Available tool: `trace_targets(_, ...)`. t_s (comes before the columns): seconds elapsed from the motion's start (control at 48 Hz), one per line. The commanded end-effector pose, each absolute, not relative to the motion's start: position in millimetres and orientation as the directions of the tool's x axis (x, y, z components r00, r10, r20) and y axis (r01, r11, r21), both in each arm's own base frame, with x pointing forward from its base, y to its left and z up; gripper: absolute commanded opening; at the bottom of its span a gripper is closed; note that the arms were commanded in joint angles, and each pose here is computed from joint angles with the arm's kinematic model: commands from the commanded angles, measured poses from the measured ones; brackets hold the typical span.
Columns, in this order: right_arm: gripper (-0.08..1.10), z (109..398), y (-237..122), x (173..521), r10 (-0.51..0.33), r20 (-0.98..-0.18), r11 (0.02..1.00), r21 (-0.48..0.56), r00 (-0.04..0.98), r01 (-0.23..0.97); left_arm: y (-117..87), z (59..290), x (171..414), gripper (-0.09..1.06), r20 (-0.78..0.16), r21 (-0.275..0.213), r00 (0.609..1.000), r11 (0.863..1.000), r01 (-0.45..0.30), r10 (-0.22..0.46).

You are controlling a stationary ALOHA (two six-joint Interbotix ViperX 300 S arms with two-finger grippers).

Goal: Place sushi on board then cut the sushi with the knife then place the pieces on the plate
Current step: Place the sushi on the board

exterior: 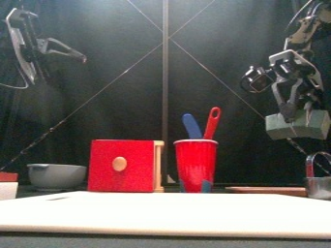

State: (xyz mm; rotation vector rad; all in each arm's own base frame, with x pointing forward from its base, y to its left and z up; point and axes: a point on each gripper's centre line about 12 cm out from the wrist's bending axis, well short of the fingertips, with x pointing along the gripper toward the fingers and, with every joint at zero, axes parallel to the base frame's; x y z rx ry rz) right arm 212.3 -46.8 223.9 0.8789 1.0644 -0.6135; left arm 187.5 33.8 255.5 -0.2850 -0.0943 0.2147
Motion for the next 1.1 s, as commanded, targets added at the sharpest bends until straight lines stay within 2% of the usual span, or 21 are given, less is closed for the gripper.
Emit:
trace_targets(0.021, 0.56, 234.2, -26.3, 224.5, -0.02, -0.902, 0.464, 0.373, 0.43, 0.804, 34.9, 262.0, 189.1, 0.06, 0.083, -0.29, 0.97, 0.937, -0.197, 0.229)
trace_targets(0.125, 0.56, 232.8, -11.1, 230.2, -0.027, -0.897, 0.385, 0.398, 0.441, 0.833, 36.8, 261.9, 188.7, 0.06, 0.081, -0.301, 0.967, 0.931, -0.206, 0.241)
trace_targets(0.292, 0.56, 232.0, 13.2, 244.9, -0.035, -0.894, 0.297, 0.418, 0.447, 0.858, 44.7, 258.2, 186.3, 0.06, 0.065, -0.362, 0.954, 0.898, -0.251, 0.293)
trace_targets(0.417, 0.56, 229.4, 28.4, 266.1, -0.056, -0.901, 0.246, 0.406, 0.431, 0.88, 48.2, 252.4, 184.0, 0.06, 0.049, -0.376, 0.948, 0.885, -0.274, 0.314)
trace_targets(0.604, 0.57, 220.0, 49.7, 312.9, -0.052, -0.908, 0.202, 0.399, 0.417, 0.894, 53.9, 253.0, 182.6, 0.06, 0.05, -0.378, 0.938, 0.876, -0.301, 0.344)
trace_targets(0.771, 0.57, 212.4, 62.5, 351.8, -0.023, -0.913, 0.176, 0.398, 0.408, 0.9, 56.1, 253.0, 181.9, 0.06, 0.05, -0.375, 0.934, 0.873, -0.312, 0.355)
trace_targets(0.938, 0.57, 193.9, 65.7, 379.3, -0.031, -0.928, 0.167, 0.361, 0.371, 0.917, 59.8, 254.6, 180.6, 0.06, 0.064, -0.368, 0.925, 0.87, -0.328, 0.375)
trace_targets(1.104, 0.58, 181.8, 70.9, 398.3, -0.009, -0.923, 0.148, 0.379, 0.384, 0.913, 63.3, 254.2, 178.0, 0.06, 0.086, -0.354, 0.914, 0.87, -0.343, 0.396)
